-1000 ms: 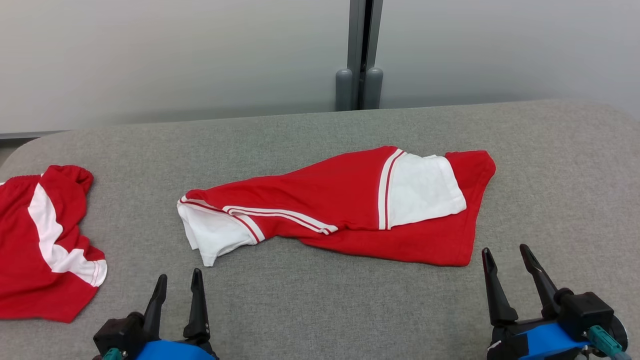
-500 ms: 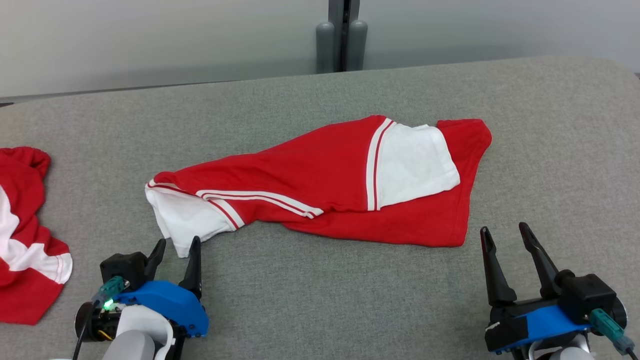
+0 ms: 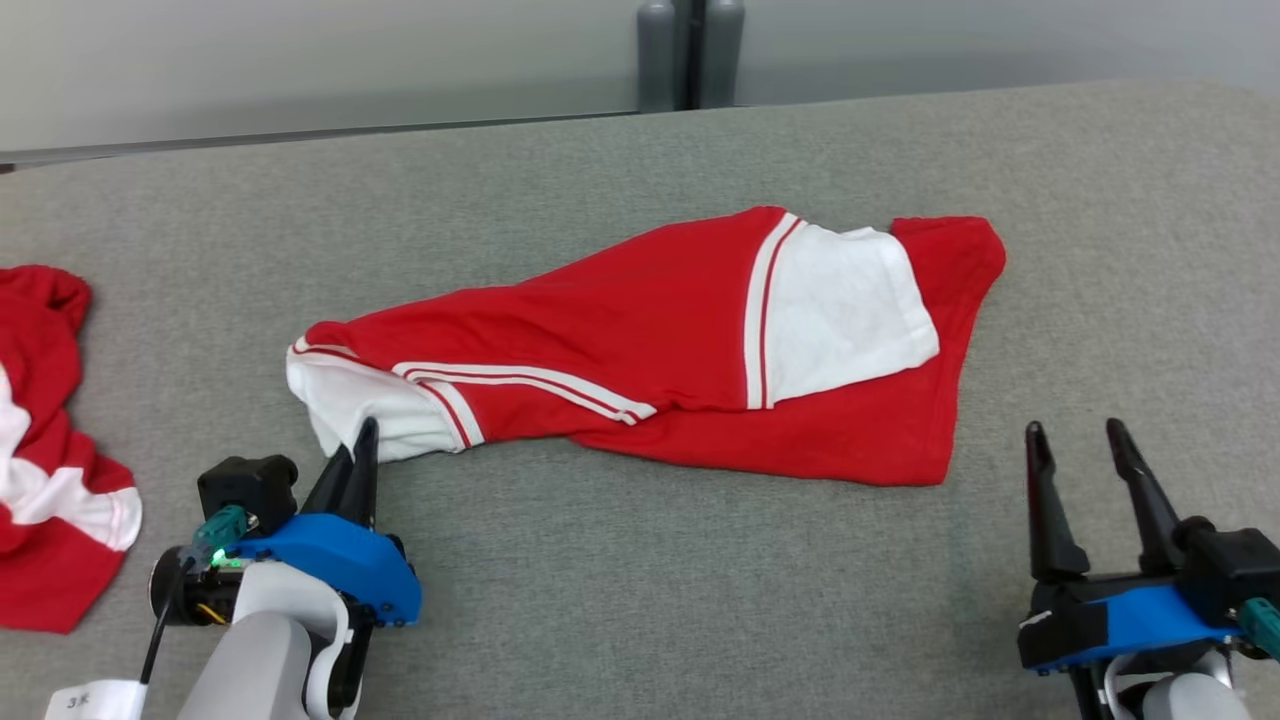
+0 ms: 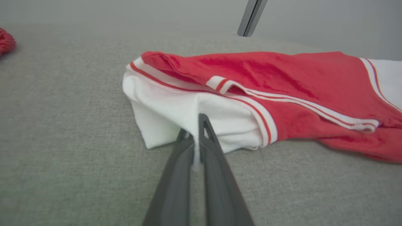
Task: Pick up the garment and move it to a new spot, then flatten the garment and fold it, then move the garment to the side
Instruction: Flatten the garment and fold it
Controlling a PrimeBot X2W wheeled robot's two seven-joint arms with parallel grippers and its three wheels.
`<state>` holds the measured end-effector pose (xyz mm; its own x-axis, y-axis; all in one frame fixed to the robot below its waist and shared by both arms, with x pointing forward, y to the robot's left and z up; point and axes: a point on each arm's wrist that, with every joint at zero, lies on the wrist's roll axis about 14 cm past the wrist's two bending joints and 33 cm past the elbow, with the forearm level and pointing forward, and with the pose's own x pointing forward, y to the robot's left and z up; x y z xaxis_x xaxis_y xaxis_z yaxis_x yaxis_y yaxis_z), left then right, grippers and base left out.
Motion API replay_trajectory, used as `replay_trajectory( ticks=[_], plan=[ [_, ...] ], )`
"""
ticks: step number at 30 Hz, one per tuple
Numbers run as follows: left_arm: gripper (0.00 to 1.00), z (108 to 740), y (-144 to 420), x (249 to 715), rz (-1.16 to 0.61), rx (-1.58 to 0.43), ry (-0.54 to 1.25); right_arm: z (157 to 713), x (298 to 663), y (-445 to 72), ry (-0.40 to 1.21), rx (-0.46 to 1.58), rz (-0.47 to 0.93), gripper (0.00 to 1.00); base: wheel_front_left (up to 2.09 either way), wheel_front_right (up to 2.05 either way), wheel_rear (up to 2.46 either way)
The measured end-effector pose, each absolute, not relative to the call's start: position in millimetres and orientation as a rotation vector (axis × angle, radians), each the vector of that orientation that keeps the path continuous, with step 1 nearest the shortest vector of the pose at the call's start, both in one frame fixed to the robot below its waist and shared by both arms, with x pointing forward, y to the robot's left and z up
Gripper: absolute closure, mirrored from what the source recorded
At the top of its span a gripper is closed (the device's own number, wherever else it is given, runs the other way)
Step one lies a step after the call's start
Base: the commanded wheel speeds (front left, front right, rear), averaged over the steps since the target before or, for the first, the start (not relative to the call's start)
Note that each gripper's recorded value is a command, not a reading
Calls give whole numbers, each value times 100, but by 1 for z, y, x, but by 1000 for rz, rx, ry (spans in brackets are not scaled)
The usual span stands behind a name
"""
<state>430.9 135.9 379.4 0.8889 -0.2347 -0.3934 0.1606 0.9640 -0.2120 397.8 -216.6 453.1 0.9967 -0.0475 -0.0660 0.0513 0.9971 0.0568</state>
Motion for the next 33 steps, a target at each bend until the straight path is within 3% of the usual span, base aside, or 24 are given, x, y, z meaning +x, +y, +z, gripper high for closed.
replay_trajectory(
  ticks=[10, 22, 28, 29, 30, 31, 33],
  plan=[
    [100, 422, 158, 399, -133, -187, 287, 462, 405, -219, 38, 39, -54, 0, 0, 0, 0],
    [100, 400, 166, 328, -78, -190, 467, 460, 411, -205, 43, 45, -15, 0, 0, 0, 0],
    [100, 382, 155, 317, -96, -215, 542, 454, 410, -207, 62, 42, -22, 0, 0, 0, 0],
    [73, 383, 154, 320, -96, -217, 531, 453, 409, -208, 64, 41, -23, 0, 0, 0, 0],
    [24, 385, 154, 323, -98, -216, 516, 453, 409, -208, 65, 38, -23, 0, 0, 0, 0],
    [0, 388, 154, 328, -100, -211, 494, 453, 409, -208, 66, 37, -24, 0, 0, 0, 0],
    [0, 397, 155, 338, -103, -202, 443, 453, 409, -209, 66, 36, -25, 0, 0, 0, 0]
  ],
)
